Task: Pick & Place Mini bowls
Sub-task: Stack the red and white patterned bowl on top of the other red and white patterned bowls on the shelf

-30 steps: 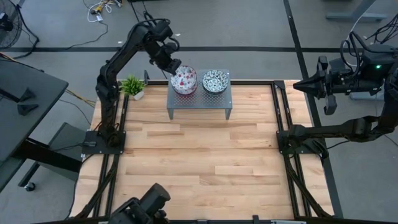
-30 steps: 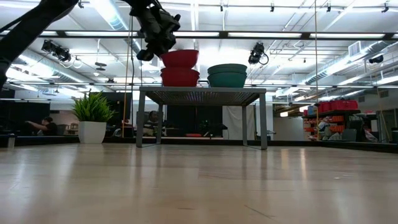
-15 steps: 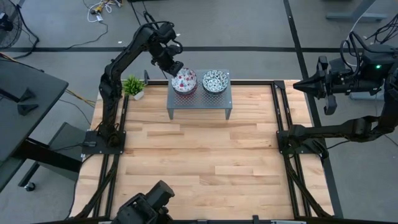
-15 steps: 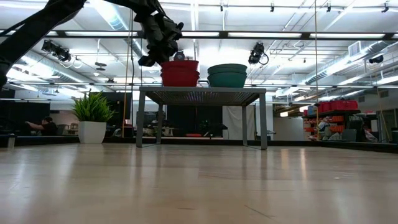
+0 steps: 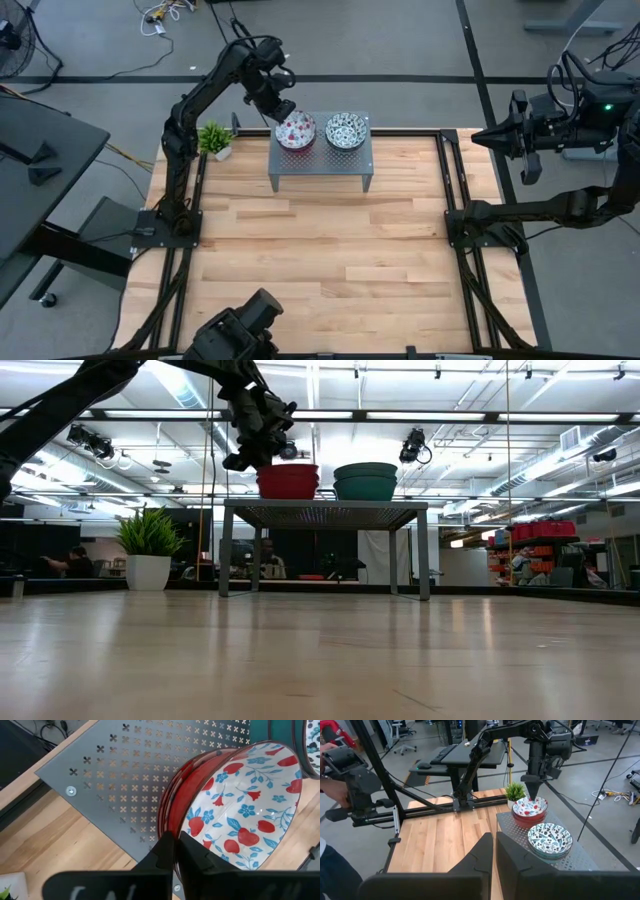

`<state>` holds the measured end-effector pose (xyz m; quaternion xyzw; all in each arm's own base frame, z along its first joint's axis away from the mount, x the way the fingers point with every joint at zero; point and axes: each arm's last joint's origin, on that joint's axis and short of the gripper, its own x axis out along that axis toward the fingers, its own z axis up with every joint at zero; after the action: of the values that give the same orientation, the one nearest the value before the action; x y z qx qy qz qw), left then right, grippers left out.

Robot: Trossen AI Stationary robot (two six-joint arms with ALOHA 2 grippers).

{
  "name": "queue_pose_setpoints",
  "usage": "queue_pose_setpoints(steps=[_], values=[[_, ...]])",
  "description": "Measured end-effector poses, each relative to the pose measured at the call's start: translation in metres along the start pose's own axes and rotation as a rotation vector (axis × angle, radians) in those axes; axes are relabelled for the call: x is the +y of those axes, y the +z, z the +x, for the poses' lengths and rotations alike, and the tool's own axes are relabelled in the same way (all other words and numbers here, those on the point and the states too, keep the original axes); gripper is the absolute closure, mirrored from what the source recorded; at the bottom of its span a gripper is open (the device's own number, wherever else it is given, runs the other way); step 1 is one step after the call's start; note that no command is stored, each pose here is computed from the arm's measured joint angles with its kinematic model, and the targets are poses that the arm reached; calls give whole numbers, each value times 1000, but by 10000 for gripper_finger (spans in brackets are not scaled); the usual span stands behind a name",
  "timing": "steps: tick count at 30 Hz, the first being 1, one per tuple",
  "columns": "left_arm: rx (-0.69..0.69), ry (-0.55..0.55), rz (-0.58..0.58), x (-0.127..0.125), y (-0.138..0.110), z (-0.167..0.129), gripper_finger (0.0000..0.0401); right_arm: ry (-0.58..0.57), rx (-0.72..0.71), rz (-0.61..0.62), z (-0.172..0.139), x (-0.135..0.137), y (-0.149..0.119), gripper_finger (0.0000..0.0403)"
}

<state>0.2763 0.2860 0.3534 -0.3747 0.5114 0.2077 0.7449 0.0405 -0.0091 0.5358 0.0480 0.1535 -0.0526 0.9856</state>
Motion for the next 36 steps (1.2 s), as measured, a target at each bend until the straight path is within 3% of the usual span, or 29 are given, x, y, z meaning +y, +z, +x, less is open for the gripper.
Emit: queue_pose_setpoints(steps=[20, 36], values=[[2, 23, 28, -5, -1, 2, 348, 0, 0, 0, 0, 0, 0, 378], [-9, 36, 35, -6, 0, 2, 242, 0, 0, 0, 0, 0, 0, 378]])
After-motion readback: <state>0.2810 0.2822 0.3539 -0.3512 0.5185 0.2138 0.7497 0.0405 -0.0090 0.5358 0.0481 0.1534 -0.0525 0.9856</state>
